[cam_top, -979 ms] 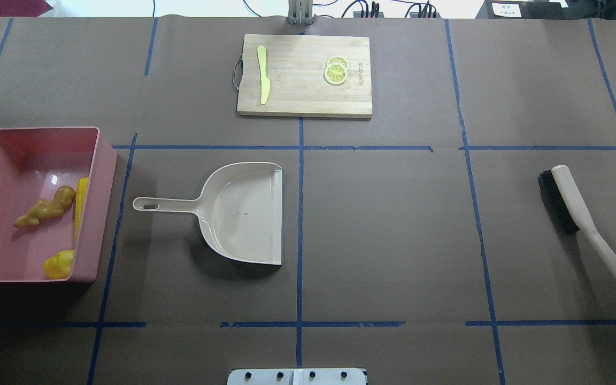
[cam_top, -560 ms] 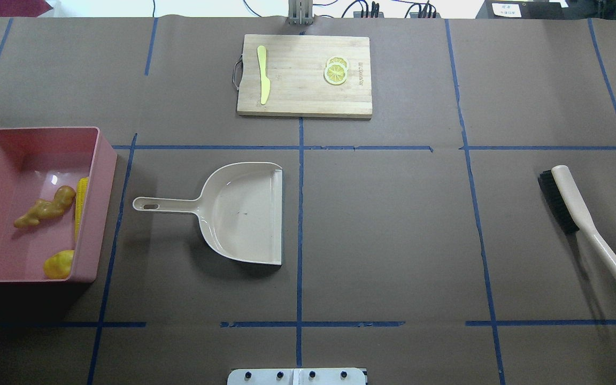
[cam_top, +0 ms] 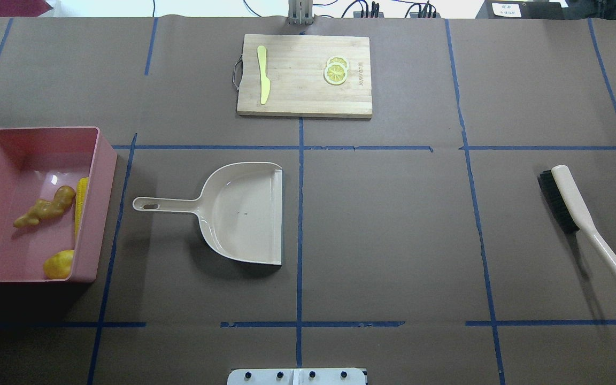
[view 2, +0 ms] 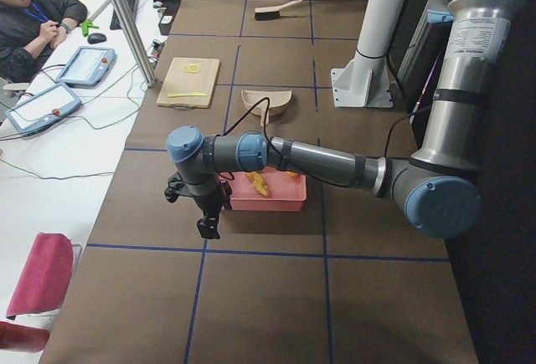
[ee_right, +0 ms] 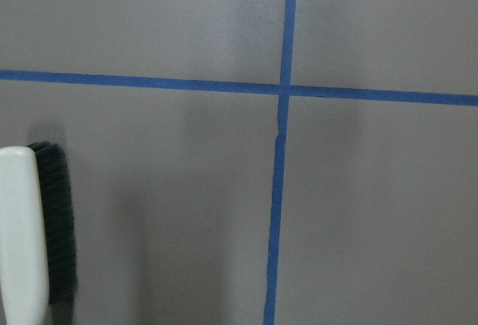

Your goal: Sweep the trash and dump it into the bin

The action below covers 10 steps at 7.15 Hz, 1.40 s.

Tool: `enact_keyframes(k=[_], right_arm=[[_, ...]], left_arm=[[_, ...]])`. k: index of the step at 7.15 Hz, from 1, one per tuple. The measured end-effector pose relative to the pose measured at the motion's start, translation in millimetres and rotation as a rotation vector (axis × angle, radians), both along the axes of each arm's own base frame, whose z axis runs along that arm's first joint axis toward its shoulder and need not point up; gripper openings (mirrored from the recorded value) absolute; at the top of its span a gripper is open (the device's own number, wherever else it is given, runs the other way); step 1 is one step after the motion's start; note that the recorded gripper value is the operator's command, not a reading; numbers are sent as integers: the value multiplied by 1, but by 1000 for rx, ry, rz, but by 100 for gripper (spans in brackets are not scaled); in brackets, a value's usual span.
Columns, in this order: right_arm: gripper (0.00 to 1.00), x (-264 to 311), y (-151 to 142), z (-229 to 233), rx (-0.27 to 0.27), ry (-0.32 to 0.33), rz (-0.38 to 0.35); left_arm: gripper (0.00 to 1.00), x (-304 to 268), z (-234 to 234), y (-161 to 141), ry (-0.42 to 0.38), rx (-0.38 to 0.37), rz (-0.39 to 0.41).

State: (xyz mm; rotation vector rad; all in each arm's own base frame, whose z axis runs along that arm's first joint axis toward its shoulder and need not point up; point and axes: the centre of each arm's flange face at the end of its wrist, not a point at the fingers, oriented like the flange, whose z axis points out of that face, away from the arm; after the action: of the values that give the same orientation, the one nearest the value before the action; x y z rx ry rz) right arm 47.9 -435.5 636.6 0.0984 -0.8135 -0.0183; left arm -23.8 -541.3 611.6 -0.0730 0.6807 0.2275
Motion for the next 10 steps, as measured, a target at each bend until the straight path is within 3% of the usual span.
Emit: enact_keyframes(k=[2,6,10], right_arm=[[100,14,7,1,8,-21,28],[100,16,8,3,-4,-29,32],[100,16,8,0,-4,-35,37]], left_arm=[[100,-3,9,1,-2,-23,-13],[100,-31,15,8,11,0,-22],[100,-46,30,34,125,-9,-110]])
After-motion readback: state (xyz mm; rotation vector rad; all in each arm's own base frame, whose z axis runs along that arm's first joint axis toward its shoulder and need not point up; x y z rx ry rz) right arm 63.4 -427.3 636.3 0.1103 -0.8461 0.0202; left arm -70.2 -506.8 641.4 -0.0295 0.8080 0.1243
